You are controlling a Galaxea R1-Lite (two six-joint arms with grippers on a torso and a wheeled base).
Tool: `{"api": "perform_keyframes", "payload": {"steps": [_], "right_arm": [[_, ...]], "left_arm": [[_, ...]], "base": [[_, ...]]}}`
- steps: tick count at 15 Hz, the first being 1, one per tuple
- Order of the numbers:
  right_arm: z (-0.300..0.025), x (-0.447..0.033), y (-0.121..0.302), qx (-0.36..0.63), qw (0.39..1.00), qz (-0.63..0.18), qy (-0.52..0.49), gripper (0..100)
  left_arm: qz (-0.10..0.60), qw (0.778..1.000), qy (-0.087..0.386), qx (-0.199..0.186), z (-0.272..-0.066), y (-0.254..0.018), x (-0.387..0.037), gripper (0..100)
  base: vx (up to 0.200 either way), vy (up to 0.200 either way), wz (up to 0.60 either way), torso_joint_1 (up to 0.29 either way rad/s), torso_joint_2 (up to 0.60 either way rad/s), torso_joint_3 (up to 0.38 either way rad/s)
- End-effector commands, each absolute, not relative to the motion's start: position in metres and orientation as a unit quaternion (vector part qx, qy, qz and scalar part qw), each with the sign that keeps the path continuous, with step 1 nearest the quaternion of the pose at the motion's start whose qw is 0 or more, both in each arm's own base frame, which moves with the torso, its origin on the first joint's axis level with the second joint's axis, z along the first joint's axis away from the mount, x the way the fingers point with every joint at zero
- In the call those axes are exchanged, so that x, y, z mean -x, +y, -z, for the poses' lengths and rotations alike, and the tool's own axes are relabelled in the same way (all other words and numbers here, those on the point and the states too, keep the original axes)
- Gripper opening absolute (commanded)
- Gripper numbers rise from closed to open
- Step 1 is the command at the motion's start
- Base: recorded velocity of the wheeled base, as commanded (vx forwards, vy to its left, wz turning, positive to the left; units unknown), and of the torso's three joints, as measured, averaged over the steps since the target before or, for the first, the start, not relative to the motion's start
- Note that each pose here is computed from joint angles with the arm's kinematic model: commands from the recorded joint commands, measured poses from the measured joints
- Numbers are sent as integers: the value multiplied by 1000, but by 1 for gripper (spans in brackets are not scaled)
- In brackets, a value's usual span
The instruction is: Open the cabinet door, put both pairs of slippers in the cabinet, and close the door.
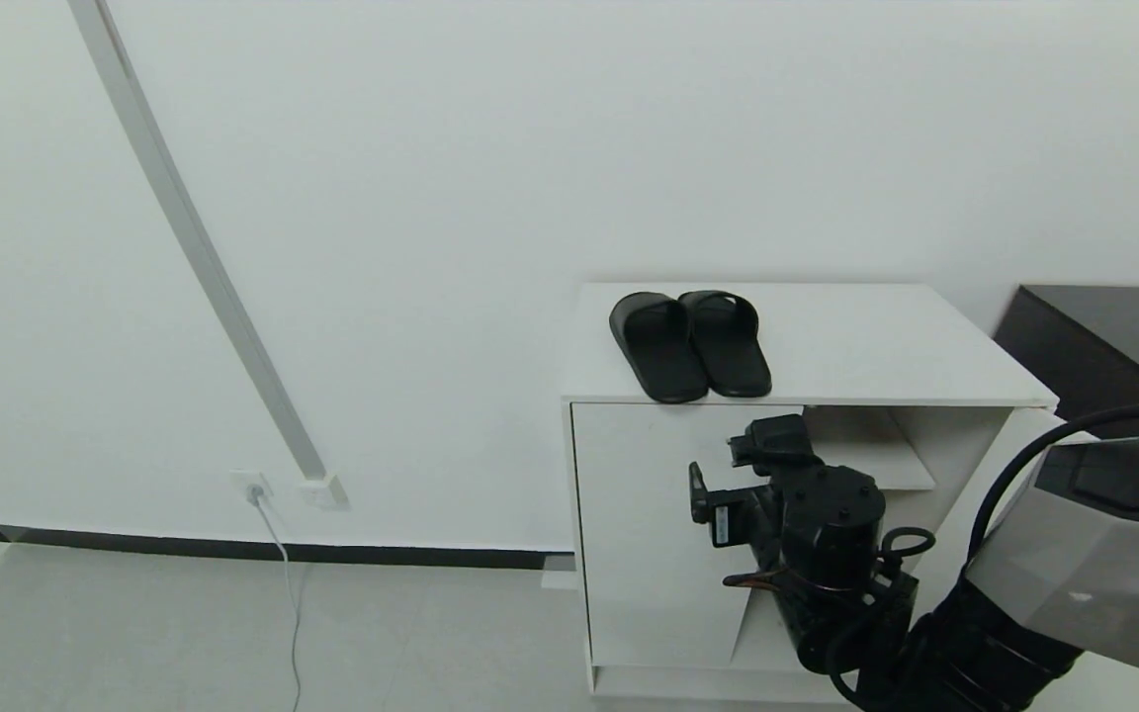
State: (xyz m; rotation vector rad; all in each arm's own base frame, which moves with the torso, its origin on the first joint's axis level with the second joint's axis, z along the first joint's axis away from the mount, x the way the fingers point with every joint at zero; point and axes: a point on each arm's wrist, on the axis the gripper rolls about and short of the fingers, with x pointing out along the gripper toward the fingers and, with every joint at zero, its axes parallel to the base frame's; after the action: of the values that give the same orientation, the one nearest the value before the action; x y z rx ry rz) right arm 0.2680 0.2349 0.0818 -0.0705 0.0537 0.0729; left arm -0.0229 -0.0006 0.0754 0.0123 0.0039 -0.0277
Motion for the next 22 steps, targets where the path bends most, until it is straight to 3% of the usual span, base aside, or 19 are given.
{"api": "perform_keyframes", "payload": {"steps": [1, 9, 13, 22], "right_arm": [[-76, -273, 234, 39, 998, -31, 31, 100], [-80, -270, 231, 41, 998, -37, 19, 100], [-84, -269, 231, 56, 997, -46, 5, 100], [-183, -302, 261, -1, 995, -42, 86, 100]], "left_arm": [[14, 1000, 3, -6, -75, -1, 23, 0], [15, 1000, 3, -6, -75, -1, 23, 0], [14, 1000, 3, -8, -75, -1, 23, 0], [15, 1000, 3, -8, -75, -1, 23, 0]], "base": [[0, 0, 0, 271, -613, -344], [0, 0, 0, 191, -419, -234], [0, 0, 0, 40, -84, -39], [22, 0, 0, 0, 1, 0]]}}
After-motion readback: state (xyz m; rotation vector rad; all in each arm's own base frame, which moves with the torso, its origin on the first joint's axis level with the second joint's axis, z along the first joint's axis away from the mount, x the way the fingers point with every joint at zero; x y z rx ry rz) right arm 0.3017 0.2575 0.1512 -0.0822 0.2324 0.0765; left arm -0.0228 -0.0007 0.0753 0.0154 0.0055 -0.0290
